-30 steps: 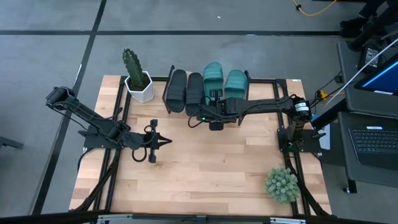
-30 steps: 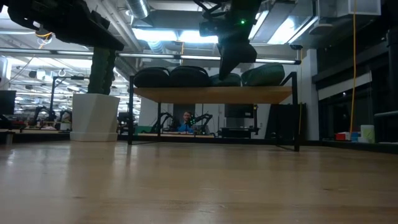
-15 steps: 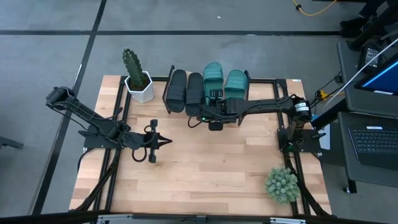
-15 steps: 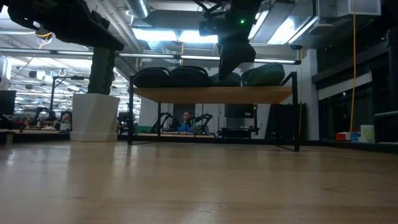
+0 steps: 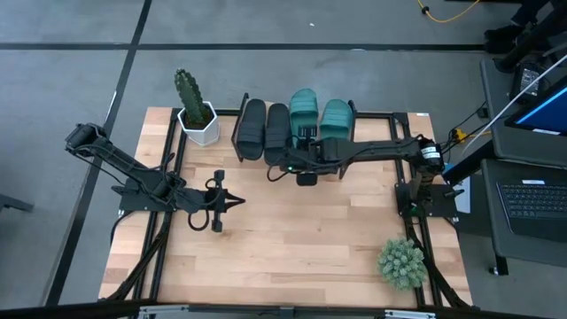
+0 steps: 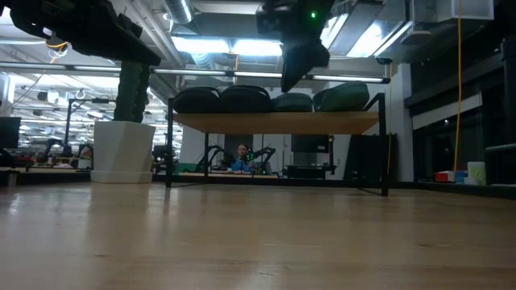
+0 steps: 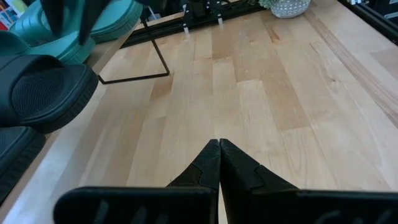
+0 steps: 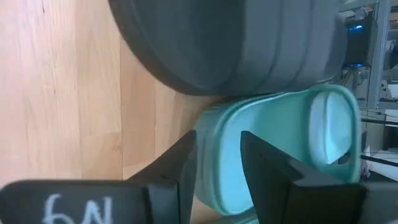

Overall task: Pick and place slides into the shelf
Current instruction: Adjust the green slides on the shelf

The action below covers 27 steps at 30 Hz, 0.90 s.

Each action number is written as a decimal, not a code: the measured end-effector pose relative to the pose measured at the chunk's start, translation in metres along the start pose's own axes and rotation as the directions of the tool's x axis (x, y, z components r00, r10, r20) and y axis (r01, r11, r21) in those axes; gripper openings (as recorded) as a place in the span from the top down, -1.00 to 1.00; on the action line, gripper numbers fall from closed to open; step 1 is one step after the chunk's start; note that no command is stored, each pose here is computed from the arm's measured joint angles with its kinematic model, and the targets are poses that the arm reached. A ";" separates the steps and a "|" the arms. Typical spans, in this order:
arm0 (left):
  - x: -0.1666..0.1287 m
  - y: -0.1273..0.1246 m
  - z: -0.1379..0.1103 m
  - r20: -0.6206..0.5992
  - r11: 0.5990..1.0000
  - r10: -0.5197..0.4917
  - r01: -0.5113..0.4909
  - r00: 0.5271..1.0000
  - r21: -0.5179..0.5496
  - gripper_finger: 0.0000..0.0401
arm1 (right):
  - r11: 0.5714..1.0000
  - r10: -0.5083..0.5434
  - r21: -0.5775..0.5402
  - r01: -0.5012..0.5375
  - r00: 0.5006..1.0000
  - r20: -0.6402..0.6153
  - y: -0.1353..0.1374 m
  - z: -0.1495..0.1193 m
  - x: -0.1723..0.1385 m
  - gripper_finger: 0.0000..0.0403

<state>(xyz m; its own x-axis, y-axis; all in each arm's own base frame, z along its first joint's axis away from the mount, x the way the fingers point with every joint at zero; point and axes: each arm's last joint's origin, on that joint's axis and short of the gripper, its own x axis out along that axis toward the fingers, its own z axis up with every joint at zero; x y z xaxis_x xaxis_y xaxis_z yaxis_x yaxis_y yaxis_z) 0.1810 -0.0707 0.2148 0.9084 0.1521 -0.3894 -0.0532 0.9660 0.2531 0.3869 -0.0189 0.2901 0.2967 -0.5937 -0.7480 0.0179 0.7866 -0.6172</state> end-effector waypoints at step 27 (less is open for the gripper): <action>0.000 0.000 0.000 0.000 1.000 0.000 0.000 1.000 0.000 1.00 | 0.999 0.019 -0.024 -0.025 0.979 -0.204 -0.056 -0.022 -0.046 0.38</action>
<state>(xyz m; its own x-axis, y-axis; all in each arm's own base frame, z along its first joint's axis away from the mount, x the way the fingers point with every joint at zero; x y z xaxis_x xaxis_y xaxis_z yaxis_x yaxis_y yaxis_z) 0.1810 -0.0707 0.2148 0.9084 0.1519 -0.3895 -0.0532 0.9661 0.2527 0.3508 -0.0396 0.3541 0.0964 -0.6005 -0.7938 -0.0120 0.7967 -0.6042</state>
